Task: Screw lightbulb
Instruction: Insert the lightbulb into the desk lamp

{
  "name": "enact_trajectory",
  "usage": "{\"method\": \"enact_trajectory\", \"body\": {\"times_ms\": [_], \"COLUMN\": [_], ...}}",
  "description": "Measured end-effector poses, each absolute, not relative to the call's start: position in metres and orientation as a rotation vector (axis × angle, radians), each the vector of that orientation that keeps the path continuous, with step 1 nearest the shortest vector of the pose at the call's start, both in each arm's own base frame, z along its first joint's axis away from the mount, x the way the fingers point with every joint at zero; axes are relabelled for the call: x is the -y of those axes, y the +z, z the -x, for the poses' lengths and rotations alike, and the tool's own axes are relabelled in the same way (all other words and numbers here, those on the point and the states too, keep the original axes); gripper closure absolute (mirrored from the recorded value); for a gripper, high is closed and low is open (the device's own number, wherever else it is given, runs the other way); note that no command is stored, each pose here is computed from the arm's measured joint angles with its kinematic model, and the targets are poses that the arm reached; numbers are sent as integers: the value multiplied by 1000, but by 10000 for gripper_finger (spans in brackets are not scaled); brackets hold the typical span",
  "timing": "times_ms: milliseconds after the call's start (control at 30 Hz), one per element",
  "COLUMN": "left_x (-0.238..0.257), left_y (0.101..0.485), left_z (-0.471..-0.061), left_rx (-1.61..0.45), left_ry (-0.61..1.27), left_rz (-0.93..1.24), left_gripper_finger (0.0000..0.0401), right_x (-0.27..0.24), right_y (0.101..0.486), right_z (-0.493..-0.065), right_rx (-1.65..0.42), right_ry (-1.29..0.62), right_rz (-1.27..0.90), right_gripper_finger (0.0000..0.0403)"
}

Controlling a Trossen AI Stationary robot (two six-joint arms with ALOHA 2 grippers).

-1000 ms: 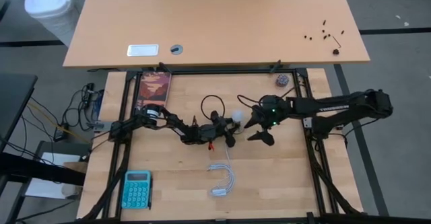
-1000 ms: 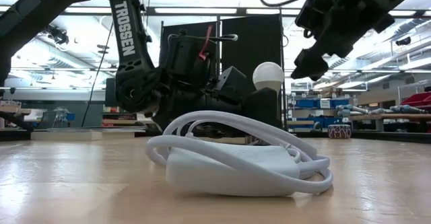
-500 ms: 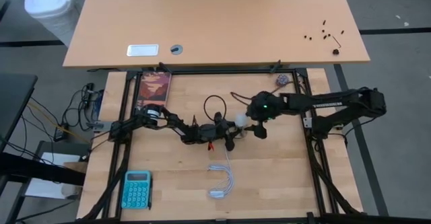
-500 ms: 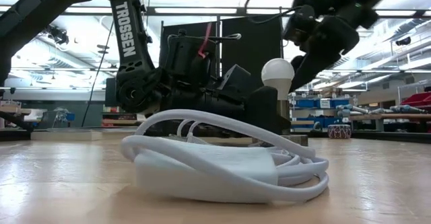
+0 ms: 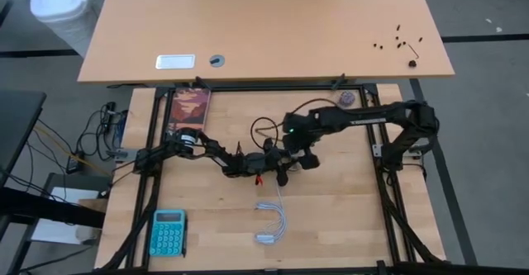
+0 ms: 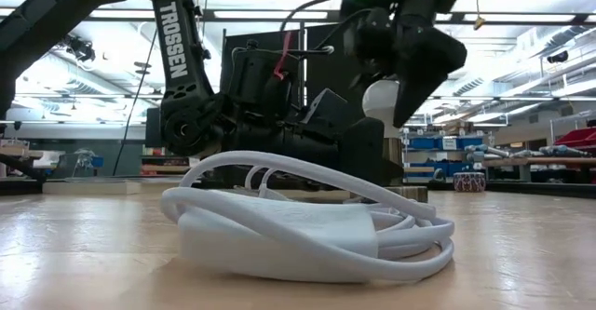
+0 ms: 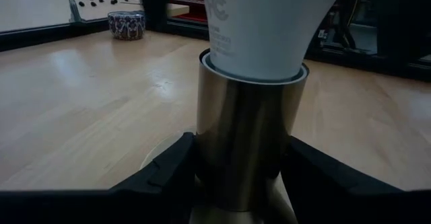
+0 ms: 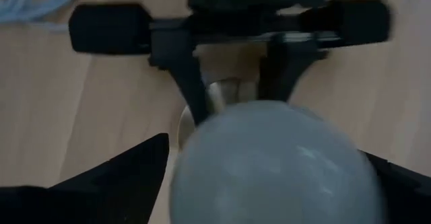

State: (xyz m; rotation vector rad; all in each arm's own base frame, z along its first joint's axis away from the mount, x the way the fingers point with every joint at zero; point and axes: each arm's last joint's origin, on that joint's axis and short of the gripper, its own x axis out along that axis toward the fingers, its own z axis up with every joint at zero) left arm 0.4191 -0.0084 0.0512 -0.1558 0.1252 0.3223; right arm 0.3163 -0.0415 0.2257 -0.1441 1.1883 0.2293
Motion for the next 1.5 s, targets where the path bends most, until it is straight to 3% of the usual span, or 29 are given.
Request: {"method": "enact_trajectory", "body": {"times_ms": [233, 700, 867, 1100, 1500], "left_x": [9, 9, 9, 9, 9], "left_y": [51, 51, 51, 51, 52], "left_z": [-419, -419, -419, -419, -419], "left_rx": [-126, -124, -124, -121, -107], "left_ry": [322, 320, 321, 339, 344], "left_rz": [159, 162, 162, 167, 193], "left_gripper_finger": [203, 203, 203, 203, 203], "right_x": [30, 29, 29, 29, 28], "right_y": [220, 221, 221, 219, 232], "right_z": [-331, -329, -328, -325, -328], "right_rx": [-1260, -1311, -1326, -1365, -1330], "right_ry": [230, 183, 98, -80, -318], "right_rz": [265, 295, 192, -15, -340], "right_gripper_finger": [54, 140, 152, 124, 160]}}
